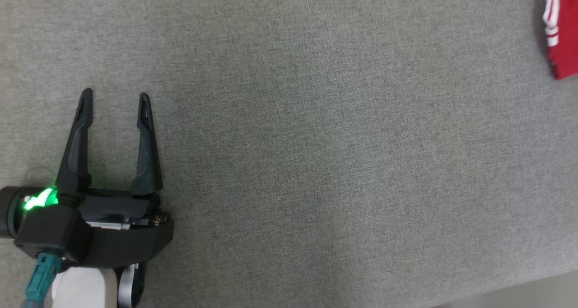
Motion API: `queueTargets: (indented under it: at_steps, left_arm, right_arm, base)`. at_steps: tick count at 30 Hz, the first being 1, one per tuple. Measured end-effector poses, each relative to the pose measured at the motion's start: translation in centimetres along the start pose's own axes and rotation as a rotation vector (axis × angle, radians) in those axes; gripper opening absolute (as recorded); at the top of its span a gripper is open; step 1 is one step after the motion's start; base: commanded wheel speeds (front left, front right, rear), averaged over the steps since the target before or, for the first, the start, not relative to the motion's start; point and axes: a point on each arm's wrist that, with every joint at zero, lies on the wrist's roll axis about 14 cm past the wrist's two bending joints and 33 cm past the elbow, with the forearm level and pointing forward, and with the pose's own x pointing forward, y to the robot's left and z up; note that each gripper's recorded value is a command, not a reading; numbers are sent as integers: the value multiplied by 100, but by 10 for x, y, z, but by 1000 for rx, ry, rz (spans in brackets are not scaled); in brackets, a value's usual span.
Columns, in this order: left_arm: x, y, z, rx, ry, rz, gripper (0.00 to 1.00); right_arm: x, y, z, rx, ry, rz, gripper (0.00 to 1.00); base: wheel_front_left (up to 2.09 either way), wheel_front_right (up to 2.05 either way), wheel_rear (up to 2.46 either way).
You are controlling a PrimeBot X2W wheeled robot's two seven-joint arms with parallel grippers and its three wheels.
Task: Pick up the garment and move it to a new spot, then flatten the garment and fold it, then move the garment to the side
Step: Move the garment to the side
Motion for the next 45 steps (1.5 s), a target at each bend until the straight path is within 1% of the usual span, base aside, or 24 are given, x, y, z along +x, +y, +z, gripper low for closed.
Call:
queueTargets:
  at_steps: [3,7,10,11,12,18,22,26,28,30,34,35,45]
  left_arm:
    - [1,-1,-5,-5,5,-6,100]
    - [1,0,-7,-5,5,-4,100]
    - [1,0,-7,-5,4,-3,100]
    - [1,1,-6,-5,4,-3,100]
    - [1,1,-6,-4,4,-2,100]
    - [-1,3,-3,-4,7,7,100]
    - [-3,5,4,-9,3,22,100]
    - [-14,10,13,-6,11,49,100]
    - [-24,14,15,-1,27,66,100]
    - [-34,18,22,8,28,83,100]
    - [-49,24,35,7,22,108,100]
    - [-60,27,43,12,20,123,100]
    - [-110,39,84,32,-31,189,100]
  right_arm:
    - [4,-7,3,-19,2,-16,0]
    - [9,-7,8,-48,-2,-16,0]
    - [12,-10,9,-48,2,-28,0]
    - [12,-11,8,-58,3,-31,38]
    - [12,-12,6,-61,8,-35,100]
    - [12,-13,18,-77,-37,-42,100]
    - [9,-6,35,-55,-93,-27,100]
    - [0,11,50,-18,-148,15,100]
    - [-8,22,68,4,-206,45,100]
    - [-18,33,83,28,-262,73,100]
    - [-38,55,90,75,-309,121,100]
    - [-54,71,94,98,-340,156,100]
    - [-138,136,96,221,-431,288,100]
  base:
    - [0,0,0]
    - [0,0,0]
    - [0,0,0]
    - [0,0,0]
    - [0,0,0]
    - [0,0,0]
    - [0,0,0]
    - [0,0,0]
    - [0,0,0]
    - [0,0,0]
    - [0,0,0]
    - [0,0,0]
    - [0,0,0]
